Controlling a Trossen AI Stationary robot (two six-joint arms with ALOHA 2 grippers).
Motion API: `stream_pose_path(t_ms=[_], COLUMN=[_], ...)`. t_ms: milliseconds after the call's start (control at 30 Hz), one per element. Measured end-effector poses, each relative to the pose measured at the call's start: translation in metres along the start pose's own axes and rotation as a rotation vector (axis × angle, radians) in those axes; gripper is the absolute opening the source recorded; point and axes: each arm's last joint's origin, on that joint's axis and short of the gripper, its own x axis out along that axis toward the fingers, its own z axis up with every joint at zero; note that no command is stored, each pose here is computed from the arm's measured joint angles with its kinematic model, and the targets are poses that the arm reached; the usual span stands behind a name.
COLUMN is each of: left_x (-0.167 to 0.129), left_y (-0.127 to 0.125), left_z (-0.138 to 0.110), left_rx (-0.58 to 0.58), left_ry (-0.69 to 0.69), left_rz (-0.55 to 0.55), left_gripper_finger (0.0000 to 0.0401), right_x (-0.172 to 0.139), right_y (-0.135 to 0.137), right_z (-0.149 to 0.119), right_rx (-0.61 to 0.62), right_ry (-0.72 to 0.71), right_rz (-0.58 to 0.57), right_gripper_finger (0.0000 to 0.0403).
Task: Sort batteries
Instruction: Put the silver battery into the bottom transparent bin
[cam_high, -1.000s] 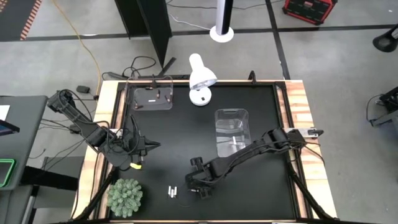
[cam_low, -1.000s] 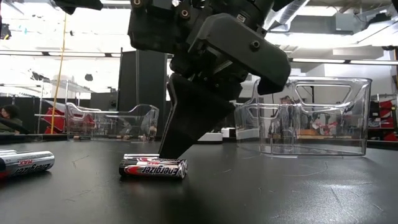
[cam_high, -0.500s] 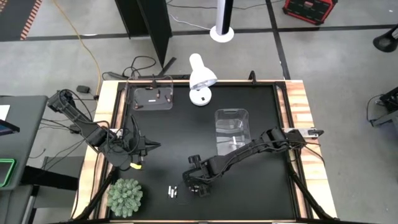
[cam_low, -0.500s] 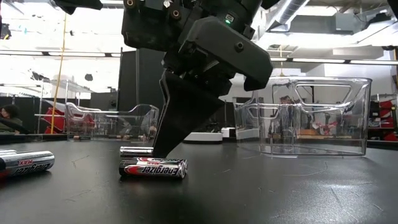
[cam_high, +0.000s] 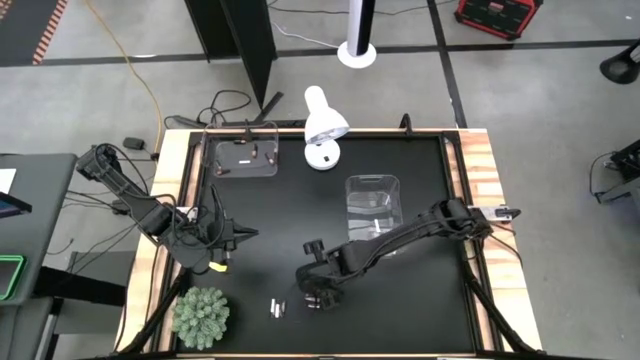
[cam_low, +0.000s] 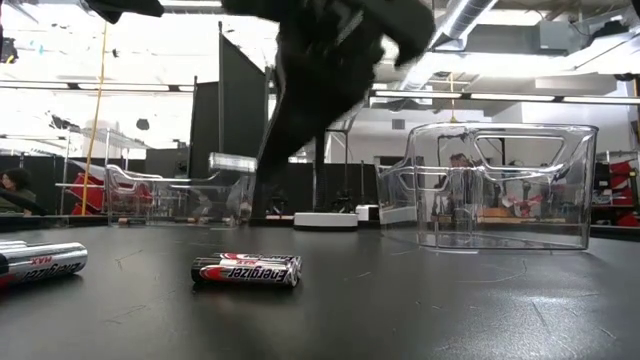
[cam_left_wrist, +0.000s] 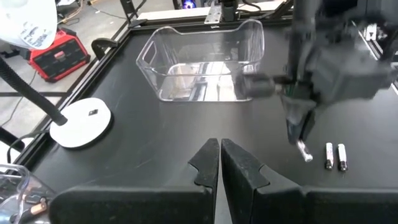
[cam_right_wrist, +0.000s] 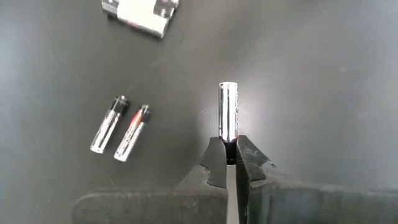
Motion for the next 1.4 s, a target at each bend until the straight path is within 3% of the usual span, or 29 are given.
stream_pose_path(t_ms=[333,633,833,1100,1267,1400], left_x=[0.000,0.000,0.000,0.000,0.000,0.000], left_y=[0.000,0.000,0.000,0.000,0.000,0.000], left_z=[0.000,-0.001,-0.001,-0.001,-0.001,-0.001], left_rx=[0.003,0.006,0.009,0.009,0.009,0.009], left_ry=[0.004,0.006,0.009,0.009,0.009,0.008], left_rz=[0.001,0.002,0.003,0.003,0.003,0.003], left_gripper_finger=[0.0013,0.0013,0.0013,0.0013,0.0013,0.0013], right_x=[-0.069,-0.125,-0.142,-0.163,-0.152,-0.132], right_y=[-0.022,-0.048,-0.062,-0.077,-0.095,-0.114], right_z=[0.008,-0.004,-0.035,-0.098,-0.135,-0.153], right_rx=[-0.035,-0.012,0.060,0.233,0.356,0.378], right_ry=[-0.072,-0.094,-0.031,0.056,0.124,0.180], right_rz=[-0.127,-0.188,-0.215,-0.353,-0.400,-0.404], right_gripper_finger=[0.0007,0.0007,0.0007,0.0007,0.0007,0.0007])
